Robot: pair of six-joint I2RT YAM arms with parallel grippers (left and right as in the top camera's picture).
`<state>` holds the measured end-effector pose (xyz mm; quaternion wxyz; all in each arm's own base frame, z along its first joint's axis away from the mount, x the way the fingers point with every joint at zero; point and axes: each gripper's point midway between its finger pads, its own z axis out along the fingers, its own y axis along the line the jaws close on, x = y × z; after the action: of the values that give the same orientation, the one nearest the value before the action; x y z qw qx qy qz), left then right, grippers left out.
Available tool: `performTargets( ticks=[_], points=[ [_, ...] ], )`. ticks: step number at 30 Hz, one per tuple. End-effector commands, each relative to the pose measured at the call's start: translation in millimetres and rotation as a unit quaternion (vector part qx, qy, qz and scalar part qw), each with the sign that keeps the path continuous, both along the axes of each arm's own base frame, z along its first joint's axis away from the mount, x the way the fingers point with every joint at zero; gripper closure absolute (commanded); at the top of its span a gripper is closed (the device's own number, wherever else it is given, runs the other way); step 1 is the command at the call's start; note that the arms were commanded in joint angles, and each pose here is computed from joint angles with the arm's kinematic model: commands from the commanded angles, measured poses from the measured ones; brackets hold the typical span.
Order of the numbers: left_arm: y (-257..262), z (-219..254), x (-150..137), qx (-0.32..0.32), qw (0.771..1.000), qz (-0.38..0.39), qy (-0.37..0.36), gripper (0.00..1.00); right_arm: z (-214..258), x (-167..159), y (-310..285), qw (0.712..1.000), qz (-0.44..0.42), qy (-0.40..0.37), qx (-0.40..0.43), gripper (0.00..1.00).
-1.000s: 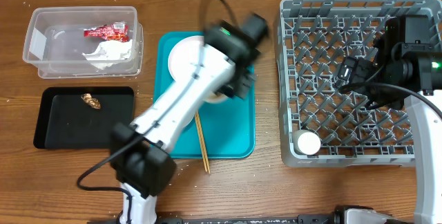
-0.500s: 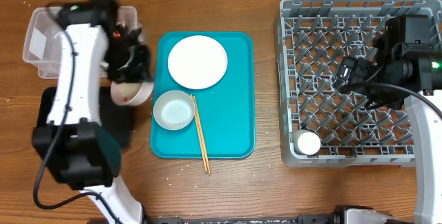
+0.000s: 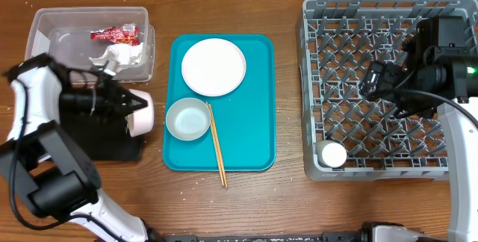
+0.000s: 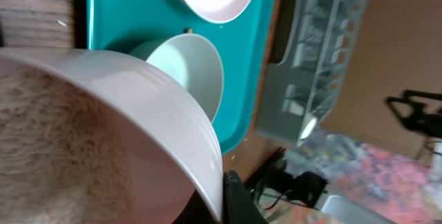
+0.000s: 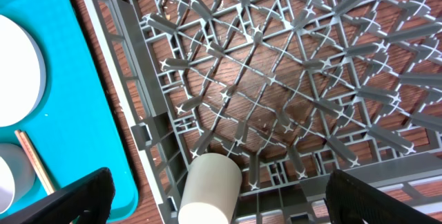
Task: Sort waste into correct bins and load items into the dishwasher
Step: 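Carry the pink bowl left and dump the rice onto the black tray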
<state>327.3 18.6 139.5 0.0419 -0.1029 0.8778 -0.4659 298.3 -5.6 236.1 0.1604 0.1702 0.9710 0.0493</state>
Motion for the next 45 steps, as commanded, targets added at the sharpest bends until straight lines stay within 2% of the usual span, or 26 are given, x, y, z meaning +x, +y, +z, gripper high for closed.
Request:
performTargets(
  ticks=[1,11,18,26,38,42,45],
  points=[
    [22,25,7,-0.070,0.992,0.068,-0.081,0.96,10,5,0,1.000,0.000,-0.017,0.003,0.00],
    [75,45,5,-0.169,0.956,0.221,-0.096,0.96,9,5,0,1.000,0.000,-0.017,0.003,0.00],
    [88,58,5,-0.220,0.934,0.271,-0.074,0.96,10,5,0,1.000,0.000,-0.017,0.002,0.00],
    [98,81,13,-0.300,0.897,0.318,-0.060,0.96,9,4,0,1.000,0.001,-0.016,0.003,0.00],
    [98,82,12,-0.312,0.892,0.326,-0.040,0.96,9,4,0,1.000,0.003,-0.015,0.002,0.00],
    [100,72,10,-0.279,0.906,0.314,-0.051,0.96,9,3,0,1.000,0.003,-0.014,0.002,0.00],
    [100,66,7,-0.269,0.909,0.315,-0.032,0.96,8,2,0,1.000,0.003,-0.010,0.002,0.00]
  ],
)
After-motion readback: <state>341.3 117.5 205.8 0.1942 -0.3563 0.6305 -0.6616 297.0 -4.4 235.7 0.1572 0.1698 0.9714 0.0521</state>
